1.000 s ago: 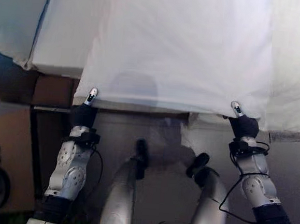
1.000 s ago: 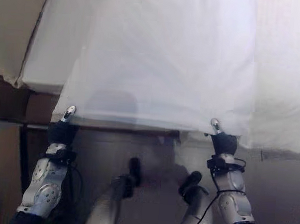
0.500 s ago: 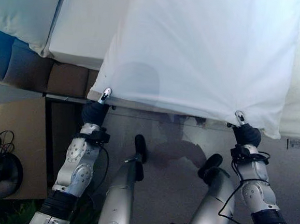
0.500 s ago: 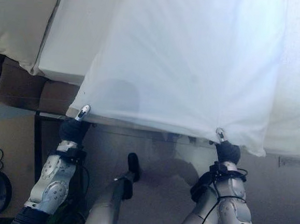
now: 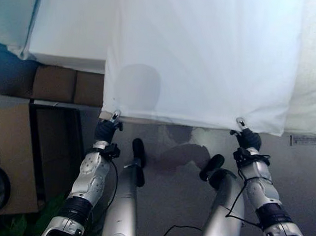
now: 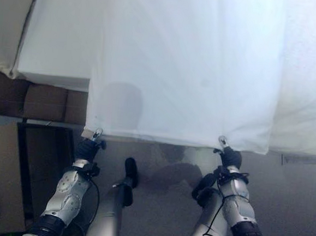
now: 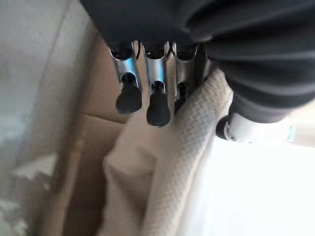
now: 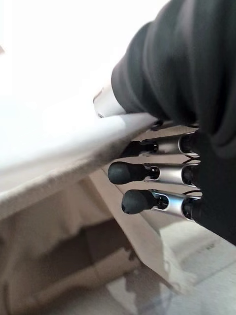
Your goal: Make the bed
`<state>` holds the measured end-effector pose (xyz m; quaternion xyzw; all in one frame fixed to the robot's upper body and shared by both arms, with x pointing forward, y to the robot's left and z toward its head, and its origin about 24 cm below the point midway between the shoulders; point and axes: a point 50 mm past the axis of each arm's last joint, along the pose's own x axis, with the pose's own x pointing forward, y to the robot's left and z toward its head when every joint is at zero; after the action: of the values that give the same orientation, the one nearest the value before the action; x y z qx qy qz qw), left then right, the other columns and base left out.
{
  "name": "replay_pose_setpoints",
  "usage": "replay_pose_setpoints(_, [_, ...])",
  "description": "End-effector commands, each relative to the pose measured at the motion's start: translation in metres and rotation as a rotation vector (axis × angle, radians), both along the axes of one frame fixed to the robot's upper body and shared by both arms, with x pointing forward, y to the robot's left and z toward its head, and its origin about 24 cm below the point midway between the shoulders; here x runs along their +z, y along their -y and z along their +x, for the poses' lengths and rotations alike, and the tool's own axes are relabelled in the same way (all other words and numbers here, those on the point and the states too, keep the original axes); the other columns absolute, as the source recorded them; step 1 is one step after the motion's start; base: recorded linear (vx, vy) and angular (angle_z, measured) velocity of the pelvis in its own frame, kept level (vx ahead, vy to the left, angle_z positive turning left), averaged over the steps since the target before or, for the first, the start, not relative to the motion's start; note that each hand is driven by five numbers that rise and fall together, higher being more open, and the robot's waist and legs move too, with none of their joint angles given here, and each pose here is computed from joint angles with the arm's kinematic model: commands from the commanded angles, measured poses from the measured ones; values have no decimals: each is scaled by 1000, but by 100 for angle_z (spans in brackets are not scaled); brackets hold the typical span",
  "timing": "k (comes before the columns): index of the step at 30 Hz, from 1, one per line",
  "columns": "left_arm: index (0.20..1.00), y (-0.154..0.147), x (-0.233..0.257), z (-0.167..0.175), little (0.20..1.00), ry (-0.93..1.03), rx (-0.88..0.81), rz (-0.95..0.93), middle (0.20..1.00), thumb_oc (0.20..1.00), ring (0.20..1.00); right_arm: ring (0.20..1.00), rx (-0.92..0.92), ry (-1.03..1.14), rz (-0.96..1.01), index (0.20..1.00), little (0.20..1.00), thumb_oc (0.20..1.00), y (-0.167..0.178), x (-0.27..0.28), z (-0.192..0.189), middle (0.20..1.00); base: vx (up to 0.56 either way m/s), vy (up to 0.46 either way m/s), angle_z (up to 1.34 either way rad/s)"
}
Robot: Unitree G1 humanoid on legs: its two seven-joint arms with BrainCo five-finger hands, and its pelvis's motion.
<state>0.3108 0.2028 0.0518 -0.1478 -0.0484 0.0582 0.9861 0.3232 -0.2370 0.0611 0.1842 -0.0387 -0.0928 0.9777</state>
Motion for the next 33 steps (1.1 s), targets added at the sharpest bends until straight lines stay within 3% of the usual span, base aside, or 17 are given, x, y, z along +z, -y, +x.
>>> replay_pose_setpoints(1, [200, -53, -45, -30, 200, -246, 174, 205, 200, 200, 200, 200, -165, -372, -199, 200, 200, 200, 49, -67, -45, 200, -4, -16, 33])
replay_pose_setpoints(4, [200, -54, -49, -25, 200, -298, 155, 308, 200, 200, 200, 200, -164, -417, -249, 200, 200, 200, 53, -67, -39, 200, 15, -12, 22])
replay_pose_setpoints(17, [200, -59, -53, -3, 200, -433, 176, 402, 200, 200, 200, 200, -140, -519, -523, 200, 200, 200, 69, -34, 1, 200, 56, -20, -3])
replay_pose_setpoints(18, [357, -61, -56, -4, 357, -460, 171, 421, 357, 357, 357, 200, -156, -559, -519, 200, 200, 200, 76, -37, -3, 200, 86, -17, -16])
replay_pose_setpoints(19, [1000, -64, -58, -4, 1000, -486, 176, 441, 1000, 1000, 1000, 1000, -157, -587, -538, 1000, 1000, 1000, 80, -38, -4, 1000, 87, -4, -13])
replay_pose_setpoints(27, [1000, -74, -77, -17, 1000, -630, 147, 536, 1000, 1000, 1000, 1000, -180, -763, -662, 1000, 1000, 1000, 103, -49, -22, 1000, 42, 1, 2])
replay_pose_setpoints(33, [1000, -95, -101, -55, 1000, -743, 149, 652, 1000, 1000, 1000, 1000, -264, -855, -701, 1000, 1000, 1000, 129, -63, -55, 1000, -36, 6, 2])
